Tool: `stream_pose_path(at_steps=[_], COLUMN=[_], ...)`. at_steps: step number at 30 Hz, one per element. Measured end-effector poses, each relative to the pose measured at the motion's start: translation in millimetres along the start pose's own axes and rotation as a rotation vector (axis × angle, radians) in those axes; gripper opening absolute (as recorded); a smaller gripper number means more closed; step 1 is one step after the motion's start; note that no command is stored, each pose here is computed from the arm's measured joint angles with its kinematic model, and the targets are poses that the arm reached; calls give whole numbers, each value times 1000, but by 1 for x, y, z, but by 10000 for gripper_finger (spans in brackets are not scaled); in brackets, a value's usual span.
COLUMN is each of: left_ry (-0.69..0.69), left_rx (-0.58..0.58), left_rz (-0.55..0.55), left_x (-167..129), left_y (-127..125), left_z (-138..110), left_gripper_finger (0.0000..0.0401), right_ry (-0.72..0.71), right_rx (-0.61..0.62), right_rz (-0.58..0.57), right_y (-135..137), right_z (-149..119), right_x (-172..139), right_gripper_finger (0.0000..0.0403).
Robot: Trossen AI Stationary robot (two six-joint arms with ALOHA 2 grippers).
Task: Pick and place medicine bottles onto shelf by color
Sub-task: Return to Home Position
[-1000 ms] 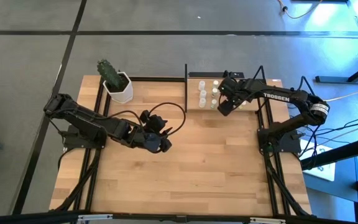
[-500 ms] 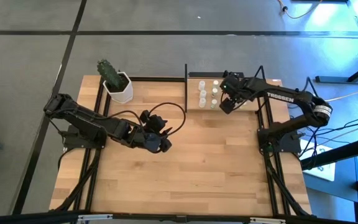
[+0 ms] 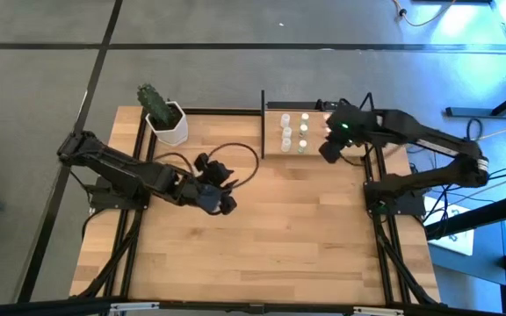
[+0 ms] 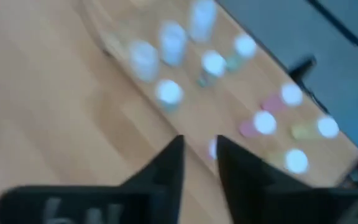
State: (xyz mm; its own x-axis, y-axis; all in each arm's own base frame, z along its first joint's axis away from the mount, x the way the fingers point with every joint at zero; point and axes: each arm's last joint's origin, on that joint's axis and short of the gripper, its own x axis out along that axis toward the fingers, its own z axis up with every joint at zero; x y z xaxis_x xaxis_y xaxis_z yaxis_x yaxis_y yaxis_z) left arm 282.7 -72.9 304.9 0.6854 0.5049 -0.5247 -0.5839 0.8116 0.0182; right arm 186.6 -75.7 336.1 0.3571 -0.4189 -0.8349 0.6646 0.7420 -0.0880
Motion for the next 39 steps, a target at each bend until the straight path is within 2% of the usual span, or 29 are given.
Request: stream_pose_path(at_steps=[3,5,8,10,15,19,22,27,32,36,39], left_ry=[-23,-32,-48,-52,-11,-79,-148,-250,-389,-519,-521], left_rx=[-23,-30,-25,-7,-12,-51,-116,-194,-131,-132,-129], left_rz=[-12,-24,-26,-26,-46,-83,-153,-358,-550,-650,-694], left_x=[-17,-32,-55,-70,-100,-115,-124,-122,-107,-89,-71], left_y=[14,26,43,54,77,88,96,92,85,89,93], left_z=[8,12,15,13,1,-17,-30,-47,-60,-66,-74], left_gripper_finger=[107,78,27,8,2,1,1,0,0,0,0], right_ry=[-104,-164,-229,-261,-378,-494,-568,-668,-769,-798,-804], right_rx=[-13,-26,-63,-89,-125,-115,-97,-130,-210,-215,-229], right_rz=[86,144,222,269,382,501,584,817,996,1115,1165], right_y=[8,11,13,12,3,-3,-10,-13,-10,-5,-4], right_z=[-6,-13,-25,-33,-56,-78,-93,-110,-123,-134,-144], right_x=[-30,-47,-67,-78,-99,-99,-95,-91,-81,-64,-52], right_gripper_finger=[35,11,9,5,4,3,2,2,2,2,2])
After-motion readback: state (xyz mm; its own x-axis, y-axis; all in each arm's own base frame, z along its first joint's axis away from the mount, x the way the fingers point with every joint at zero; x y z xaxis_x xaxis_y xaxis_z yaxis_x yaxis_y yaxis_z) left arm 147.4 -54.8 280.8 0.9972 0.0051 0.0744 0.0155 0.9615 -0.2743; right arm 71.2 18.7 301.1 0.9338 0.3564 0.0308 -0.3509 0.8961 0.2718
